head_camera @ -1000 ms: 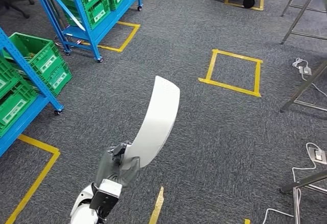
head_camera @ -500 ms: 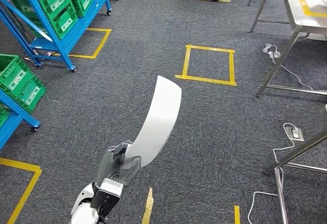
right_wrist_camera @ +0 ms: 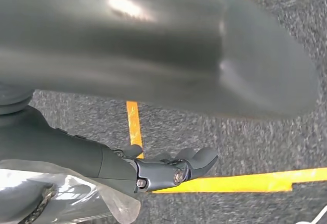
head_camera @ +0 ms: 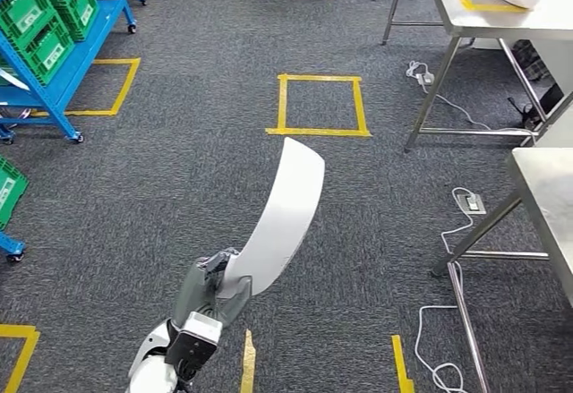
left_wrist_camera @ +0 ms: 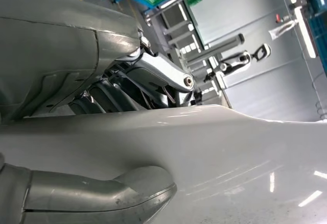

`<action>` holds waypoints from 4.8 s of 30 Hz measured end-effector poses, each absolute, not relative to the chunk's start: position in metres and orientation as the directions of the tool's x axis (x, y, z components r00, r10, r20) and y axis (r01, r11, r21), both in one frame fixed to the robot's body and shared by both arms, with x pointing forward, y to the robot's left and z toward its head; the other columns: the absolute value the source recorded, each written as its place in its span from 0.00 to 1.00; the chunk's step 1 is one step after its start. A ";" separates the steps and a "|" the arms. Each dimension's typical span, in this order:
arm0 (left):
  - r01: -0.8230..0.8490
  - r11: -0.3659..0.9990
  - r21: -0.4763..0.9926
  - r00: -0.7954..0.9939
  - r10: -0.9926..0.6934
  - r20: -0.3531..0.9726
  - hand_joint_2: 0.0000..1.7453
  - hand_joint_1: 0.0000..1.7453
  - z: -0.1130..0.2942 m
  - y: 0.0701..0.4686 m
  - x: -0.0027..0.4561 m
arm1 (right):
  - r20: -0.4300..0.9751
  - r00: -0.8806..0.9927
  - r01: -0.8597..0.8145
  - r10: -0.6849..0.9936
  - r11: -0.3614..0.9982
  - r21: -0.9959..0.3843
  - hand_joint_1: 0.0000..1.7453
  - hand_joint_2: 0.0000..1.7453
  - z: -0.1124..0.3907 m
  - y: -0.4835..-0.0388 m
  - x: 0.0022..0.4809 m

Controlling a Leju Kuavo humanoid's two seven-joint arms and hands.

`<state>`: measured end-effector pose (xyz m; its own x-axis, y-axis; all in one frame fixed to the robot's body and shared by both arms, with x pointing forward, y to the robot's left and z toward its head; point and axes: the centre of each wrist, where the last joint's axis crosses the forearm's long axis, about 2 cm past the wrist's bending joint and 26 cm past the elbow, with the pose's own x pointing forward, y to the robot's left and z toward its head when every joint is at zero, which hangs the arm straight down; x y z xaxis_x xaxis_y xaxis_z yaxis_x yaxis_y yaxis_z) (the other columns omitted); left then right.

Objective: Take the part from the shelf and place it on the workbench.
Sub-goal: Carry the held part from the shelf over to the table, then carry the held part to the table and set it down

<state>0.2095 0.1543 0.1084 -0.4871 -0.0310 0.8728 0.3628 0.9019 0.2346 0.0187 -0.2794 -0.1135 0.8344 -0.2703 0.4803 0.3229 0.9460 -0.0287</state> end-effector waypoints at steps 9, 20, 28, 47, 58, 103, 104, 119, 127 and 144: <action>0.362 0.901 0.239 -0.482 -0.039 0.876 1.00 1.00 0.107 0.155 0.209 | 0.487 0.831 0.322 -0.269 0.946 -0.026 0.00 0.00 -0.113 -0.280 0.022; 0.347 0.904 0.251 -0.452 -0.074 0.889 1.00 1.00 0.097 0.159 0.204 | 0.503 0.830 0.287 -0.242 0.958 -0.013 0.00 0.00 -0.113 -0.278 0.020; 0.335 0.903 0.269 -0.436 -0.105 0.894 1.00 1.00 0.095 0.161 0.205 | 0.508 0.833 0.260 -0.219 0.966 -0.010 0.00 0.00 -0.114 -0.279 0.019; 0.323 0.902 0.286 -0.407 -0.140 0.902 1.00 1.00 0.092 0.164 0.212 | 0.509 0.839 0.231 -0.193 0.973 -0.012 0.00 0.00 -0.114 -0.281 0.020; 0.317 0.904 0.287 -0.399 -0.147 0.905 1.00 1.00 0.094 0.162 0.221 | 0.513 0.840 0.212 -0.176 0.977 -0.012 0.00 0.00 -0.113 -0.282 0.022; 0.269 0.885 0.381 -0.479 -0.220 0.850 1.00 1.00 0.114 0.150 0.241 | 0.516 0.848 0.150 -0.124 0.989 -0.009 0.00 0.00 -0.113 -0.288 0.025; 0.263 0.886 0.382 -0.481 -0.223 0.848 1.00 1.00 0.114 0.151 0.241 | 0.515 0.849 0.145 -0.120 0.989 -0.008 0.00 0.00 -0.113 -0.287 0.025; 0.195 0.906 0.375 -0.533 -0.223 0.816 1.00 1.00 0.128 0.150 0.246 | 0.507 0.856 0.107 -0.098 0.994 0.013 0.00 0.00 -0.113 -0.287 0.027; 0.185 0.908 0.376 -0.537 -0.228 0.812 1.00 1.00 0.129 0.150 0.247 | 0.503 0.858 0.101 -0.099 0.995 0.024 0.00 0.00 -0.113 -0.287 0.024; 0.000 0.836 0.549 -0.521 -0.469 0.714 1.00 1.00 0.137 0.165 0.273 | 0.468 0.882 0.027 -0.051 0.998 0.057 0.00 0.00 -0.113 -0.287 0.025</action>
